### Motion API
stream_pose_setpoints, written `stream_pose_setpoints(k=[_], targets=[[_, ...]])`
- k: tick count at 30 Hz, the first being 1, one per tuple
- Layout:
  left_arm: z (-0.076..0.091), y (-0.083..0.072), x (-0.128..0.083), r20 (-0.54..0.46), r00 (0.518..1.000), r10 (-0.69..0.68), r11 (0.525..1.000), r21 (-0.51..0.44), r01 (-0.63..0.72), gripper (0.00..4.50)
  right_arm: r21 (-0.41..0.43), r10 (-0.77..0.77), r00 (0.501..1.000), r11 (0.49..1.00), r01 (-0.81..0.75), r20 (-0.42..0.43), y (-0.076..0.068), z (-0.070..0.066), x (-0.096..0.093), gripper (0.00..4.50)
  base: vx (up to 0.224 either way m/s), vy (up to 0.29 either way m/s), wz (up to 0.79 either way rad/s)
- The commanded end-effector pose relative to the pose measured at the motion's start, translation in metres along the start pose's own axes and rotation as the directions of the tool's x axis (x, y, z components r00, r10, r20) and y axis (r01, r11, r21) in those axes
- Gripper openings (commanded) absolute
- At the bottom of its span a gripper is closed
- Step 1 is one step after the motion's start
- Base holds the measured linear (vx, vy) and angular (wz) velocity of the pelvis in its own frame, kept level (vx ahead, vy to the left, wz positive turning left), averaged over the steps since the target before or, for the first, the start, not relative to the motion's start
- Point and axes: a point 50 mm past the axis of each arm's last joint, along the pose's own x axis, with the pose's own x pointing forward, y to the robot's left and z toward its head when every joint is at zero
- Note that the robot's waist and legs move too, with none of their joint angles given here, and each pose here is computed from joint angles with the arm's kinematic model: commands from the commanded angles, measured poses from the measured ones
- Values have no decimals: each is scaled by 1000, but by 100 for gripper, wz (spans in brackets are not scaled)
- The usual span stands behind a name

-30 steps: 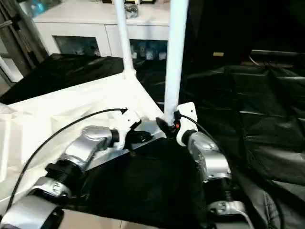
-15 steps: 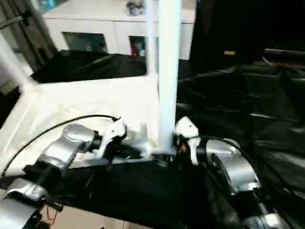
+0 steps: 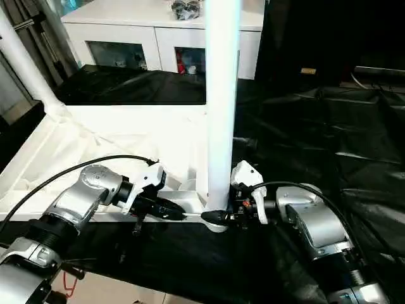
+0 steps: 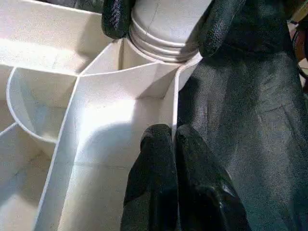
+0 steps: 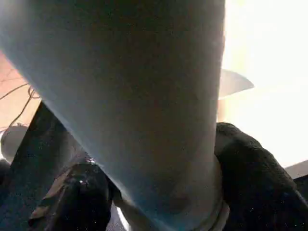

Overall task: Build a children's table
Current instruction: Rotate leg to tighten

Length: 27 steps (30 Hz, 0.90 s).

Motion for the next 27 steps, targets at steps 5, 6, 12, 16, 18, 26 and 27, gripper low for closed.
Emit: stream_pose_setpoints(k=[5,6,12,16,18,26,27], targets=[[22,17,25,87,970,228,973,-49,-225,0,74,-237,969,970,232,71,-10,-6,41,260,0,0,0],[23,21,31,90,953,290,956,-75,-283,0,124,-342,937,935,333,66,-19,-7,46,259,-59,0,-5],[30,28,55,74,890,450,889,-131,-439,0,267,-575,818,790,552,12,-31,-10,74,257,0,0,0],[32,25,58,81,902,425,903,-111,-416,0,264,-554,831,810,523,52,-25,-5,85,291,0,0,0],[31,23,56,86,912,400,915,-87,-393,0,288,-514,852,835,469,103,-23,0,87,291,0,0,0],[24,21,45,69,935,348,937,-34,-346,0,144,-398,906,914,379,143,-21,10,77,356,0,0,0],[23,20,43,65,941,332,943,-28,-331,0,120,-364,921,930,349,142,-20,10,74,356,0,0,0]])
